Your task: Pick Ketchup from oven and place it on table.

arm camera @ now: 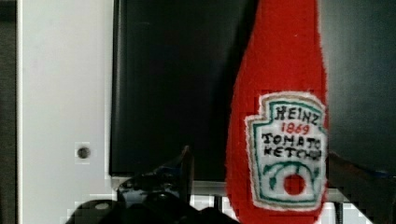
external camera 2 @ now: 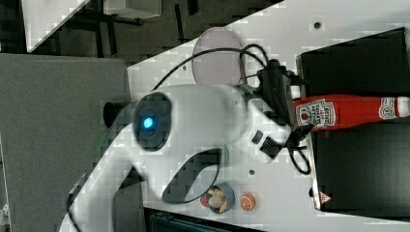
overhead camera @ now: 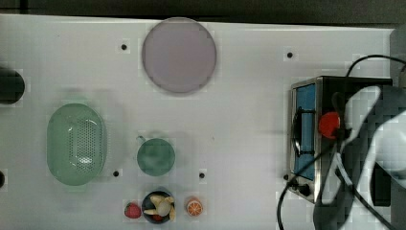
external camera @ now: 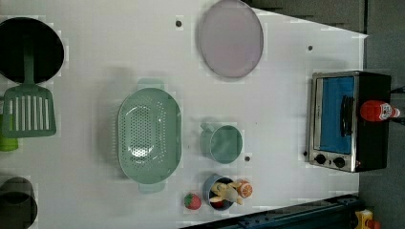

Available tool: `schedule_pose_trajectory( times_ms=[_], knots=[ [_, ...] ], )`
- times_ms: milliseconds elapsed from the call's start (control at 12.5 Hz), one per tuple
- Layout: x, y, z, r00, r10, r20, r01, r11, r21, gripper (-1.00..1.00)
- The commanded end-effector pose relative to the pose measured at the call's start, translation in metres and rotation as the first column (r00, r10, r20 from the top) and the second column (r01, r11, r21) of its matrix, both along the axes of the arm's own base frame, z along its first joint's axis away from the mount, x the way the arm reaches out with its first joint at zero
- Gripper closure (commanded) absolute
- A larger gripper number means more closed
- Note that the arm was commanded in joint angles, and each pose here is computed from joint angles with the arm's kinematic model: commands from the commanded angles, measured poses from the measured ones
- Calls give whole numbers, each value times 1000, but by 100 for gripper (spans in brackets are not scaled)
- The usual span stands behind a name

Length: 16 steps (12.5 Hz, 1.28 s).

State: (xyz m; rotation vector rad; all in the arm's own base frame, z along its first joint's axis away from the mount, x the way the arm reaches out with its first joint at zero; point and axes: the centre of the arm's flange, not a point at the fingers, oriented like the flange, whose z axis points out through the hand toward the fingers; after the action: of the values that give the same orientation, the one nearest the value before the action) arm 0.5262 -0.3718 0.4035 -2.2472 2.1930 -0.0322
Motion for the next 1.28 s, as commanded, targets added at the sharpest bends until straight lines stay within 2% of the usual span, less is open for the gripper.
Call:
schedule_pose_trajectory(
  times_ms=[80, 480, 560, 720, 800, 1120, 1280],
  knots=[
    [-8, -19, -8, 999, -53, -12, 53, 999, -10, -100],
    [-12, -17, -34, 997, -69, -38, 70, 997, 21, -100],
    [-12, -19, -35, 997, -71, -30, 71, 997, 13, -92],
    [-11, -18, -38, 997, -69, -19, 69, 998, 4, -43],
    [-12, -18, -39, 997, -69, -18, 69, 998, 2, -26],
    [1, -10, 6, 998, -30, 46, 31, 999, -20, -26],
    [9, 7, 45, 995, 60, 82, -57, 998, -36, -26]
  ],
)
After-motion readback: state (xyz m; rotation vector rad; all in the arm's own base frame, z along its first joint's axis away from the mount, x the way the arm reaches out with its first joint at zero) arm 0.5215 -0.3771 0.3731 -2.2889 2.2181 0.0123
